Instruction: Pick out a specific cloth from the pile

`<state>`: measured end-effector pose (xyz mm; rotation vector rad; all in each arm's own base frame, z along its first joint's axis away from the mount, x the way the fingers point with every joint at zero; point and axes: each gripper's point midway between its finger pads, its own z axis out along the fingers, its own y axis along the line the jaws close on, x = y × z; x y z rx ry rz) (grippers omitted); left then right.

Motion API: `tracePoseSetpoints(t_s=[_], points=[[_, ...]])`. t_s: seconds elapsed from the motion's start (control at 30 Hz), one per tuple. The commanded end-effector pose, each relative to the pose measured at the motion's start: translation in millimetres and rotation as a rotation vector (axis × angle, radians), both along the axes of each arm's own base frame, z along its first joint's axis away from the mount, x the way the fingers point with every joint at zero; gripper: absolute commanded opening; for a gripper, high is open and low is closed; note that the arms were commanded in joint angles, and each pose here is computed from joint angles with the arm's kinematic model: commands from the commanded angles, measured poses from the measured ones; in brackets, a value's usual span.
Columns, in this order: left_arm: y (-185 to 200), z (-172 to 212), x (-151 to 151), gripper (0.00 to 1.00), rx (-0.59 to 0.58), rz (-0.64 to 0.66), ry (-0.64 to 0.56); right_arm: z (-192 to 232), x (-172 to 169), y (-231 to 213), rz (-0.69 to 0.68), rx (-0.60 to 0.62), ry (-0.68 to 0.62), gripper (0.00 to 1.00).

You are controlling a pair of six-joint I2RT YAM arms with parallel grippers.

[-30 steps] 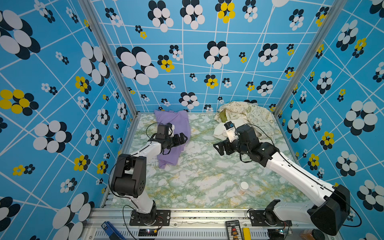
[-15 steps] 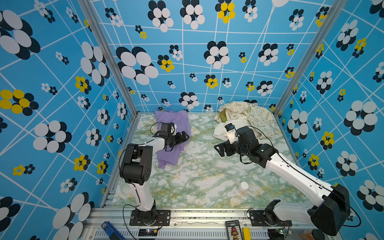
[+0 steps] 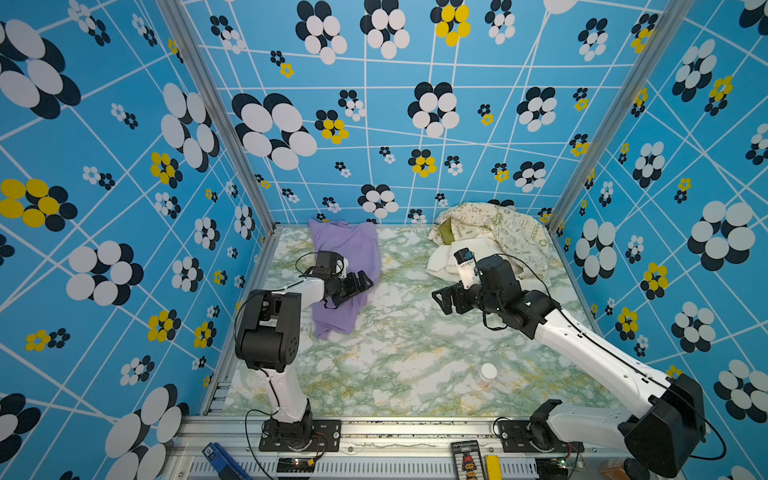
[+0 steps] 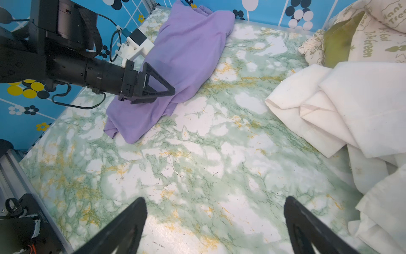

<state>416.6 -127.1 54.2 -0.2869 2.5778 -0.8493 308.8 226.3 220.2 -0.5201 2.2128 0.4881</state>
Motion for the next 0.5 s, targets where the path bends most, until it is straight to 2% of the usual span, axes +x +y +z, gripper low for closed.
tracePoseSetpoints(t_s=[0.0, 0.23, 0.47], points=[[5.5, 18.1, -12.4, 0.99, 0.025, -0.008, -0.039, 4.0, 1.6, -6.8, -0.032, 0.018, -0.015, 0.99], [16.3, 96.8, -10.2, 0.99, 0.097, -0.012, -0.335, 16.6, 10.6, -25.1, -0.104, 0.021, -0.089, 0.99], [44.1, 179.5, -28.1, 0.99, 0.294, 0.022, -0.704, 30.1, 35.7, -95.3, -0.366, 0.064, -0.200, 0.99]])
